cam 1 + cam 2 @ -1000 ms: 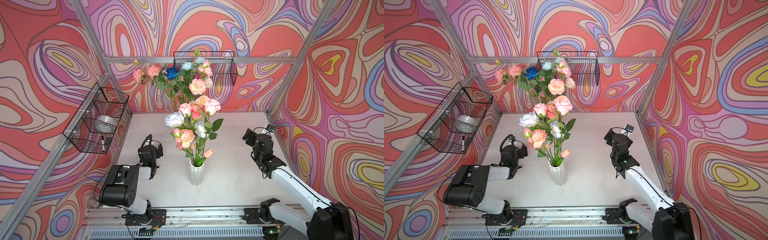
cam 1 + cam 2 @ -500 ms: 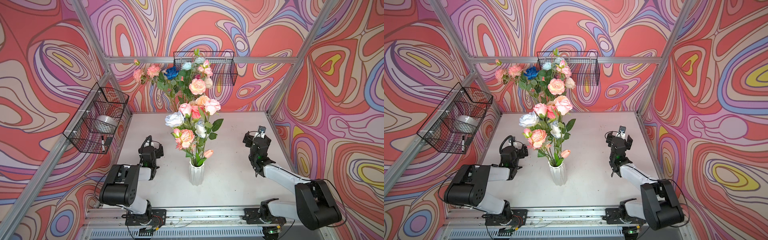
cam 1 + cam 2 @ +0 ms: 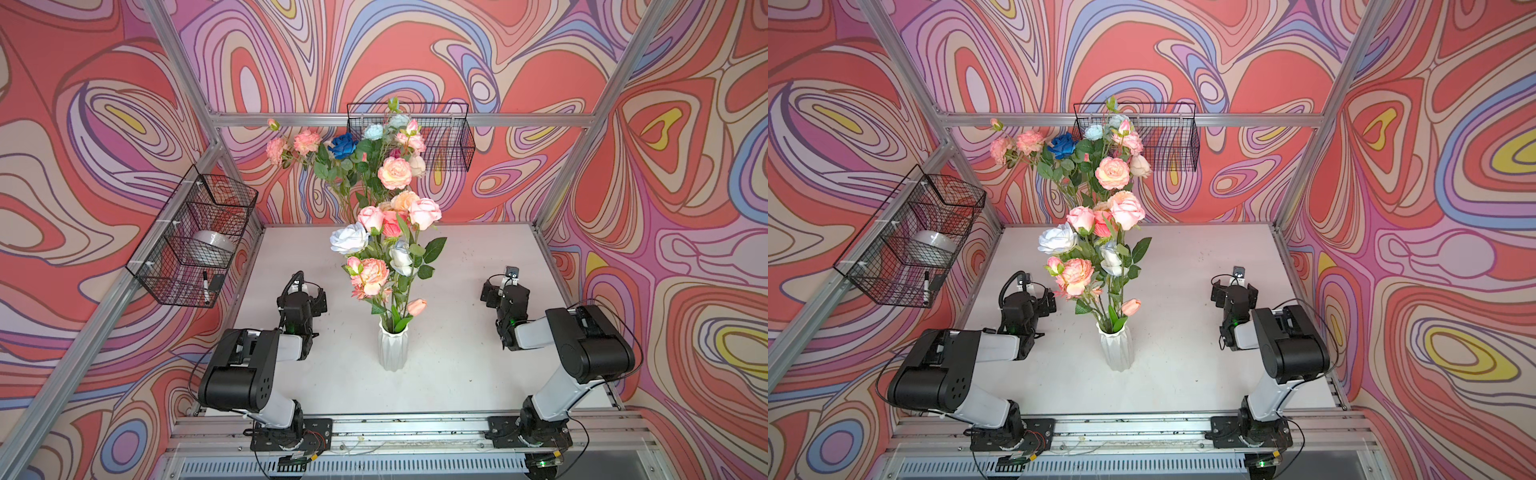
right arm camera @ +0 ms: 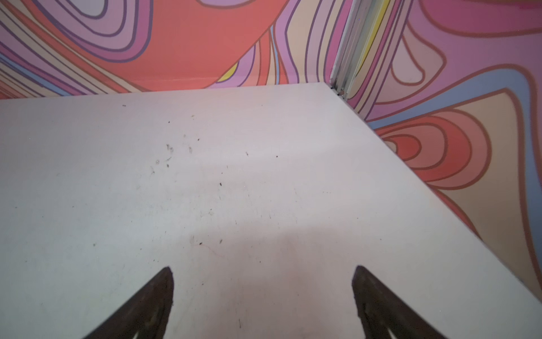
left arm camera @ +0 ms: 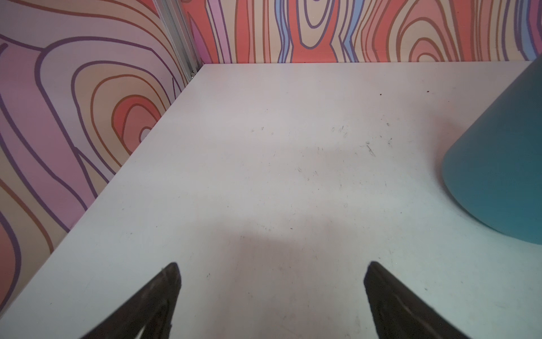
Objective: Arrange flowers in a vase
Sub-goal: Reset both arms
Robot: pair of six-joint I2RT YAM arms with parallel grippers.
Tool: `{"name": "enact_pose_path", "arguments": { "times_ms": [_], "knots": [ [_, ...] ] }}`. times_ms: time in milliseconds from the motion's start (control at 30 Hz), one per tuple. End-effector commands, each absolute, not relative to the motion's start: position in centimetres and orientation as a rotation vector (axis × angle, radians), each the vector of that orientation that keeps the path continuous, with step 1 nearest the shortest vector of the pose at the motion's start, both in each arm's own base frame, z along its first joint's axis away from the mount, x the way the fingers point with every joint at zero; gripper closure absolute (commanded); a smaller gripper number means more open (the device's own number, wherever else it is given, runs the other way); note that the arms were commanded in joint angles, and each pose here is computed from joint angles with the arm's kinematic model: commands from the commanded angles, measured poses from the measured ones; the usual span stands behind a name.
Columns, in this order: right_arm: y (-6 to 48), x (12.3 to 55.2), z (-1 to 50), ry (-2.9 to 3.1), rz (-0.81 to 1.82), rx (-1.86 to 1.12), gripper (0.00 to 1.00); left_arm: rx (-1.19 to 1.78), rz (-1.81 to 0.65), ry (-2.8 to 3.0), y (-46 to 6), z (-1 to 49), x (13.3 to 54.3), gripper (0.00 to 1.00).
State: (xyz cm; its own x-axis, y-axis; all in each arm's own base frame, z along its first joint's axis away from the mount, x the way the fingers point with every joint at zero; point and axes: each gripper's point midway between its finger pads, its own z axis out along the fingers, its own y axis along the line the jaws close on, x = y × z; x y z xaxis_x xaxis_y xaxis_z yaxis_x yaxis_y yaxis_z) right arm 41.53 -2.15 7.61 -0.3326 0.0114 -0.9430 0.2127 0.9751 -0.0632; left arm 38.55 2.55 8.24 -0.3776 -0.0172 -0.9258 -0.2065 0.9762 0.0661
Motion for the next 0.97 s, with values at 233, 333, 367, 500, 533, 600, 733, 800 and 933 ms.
{"name": "enact_pose_path", "arguments": {
  "times_ms": [233, 333, 367, 500, 533, 600, 733, 800, 933],
  "knots": [
    [-2.28, 42.32, 9.51, 1.829, -0.158, 0.162, 0.02, -0.169, 0.196, 1.914, 2.72, 9.01, 38.98, 0.00],
    [-2.28, 42.34, 9.48, 1.830, -0.158, 0.162, 0.02, -0.170, 0.195, 1.912, 2.71, 9.07, 38.99, 0.00],
    [-2.27, 42.37, 9.54, 1.829, -0.159, 0.161, 0.02, -0.169, 0.195, 1.912, 2.70, 9.06, 38.98, 0.00],
    [-2.27, 42.37, 9.50, 1.830, -0.158, 0.162, 0.01, -0.168, 0.196, 1.913, 2.71, 9.02, 38.96, 0.00],
    [-2.31, 42.38, 9.53, 1.829, -0.159, 0.163, 0.02, -0.168, 0.196, 1.914, 2.72, 9.00, 38.95, 0.00],
    [-2.28, 42.40, 9.42, 1.833, -0.157, 0.163, 0.02, -0.169, 0.195, 1.913, 2.71, 9.00, 38.95, 0.00],
    [-2.21, 42.49, 9.31, 1.840, -0.153, 0.162, 0.02, -0.168, 0.196, 1.912, 2.71, 9.03, 38.94, 0.00],
    [-2.20, 42.45, 9.37, 1.837, -0.152, 0.163, 0.02, -0.168, 0.197, 1.912, 2.72, 9.05, 38.95, 0.00],
    [-2.23, 42.42, 9.46, 1.833, -0.154, 0.163, 0.02, -0.168, 0.196, 1.913, 2.70, 9.01, 38.95, 0.00]
  ]
}}
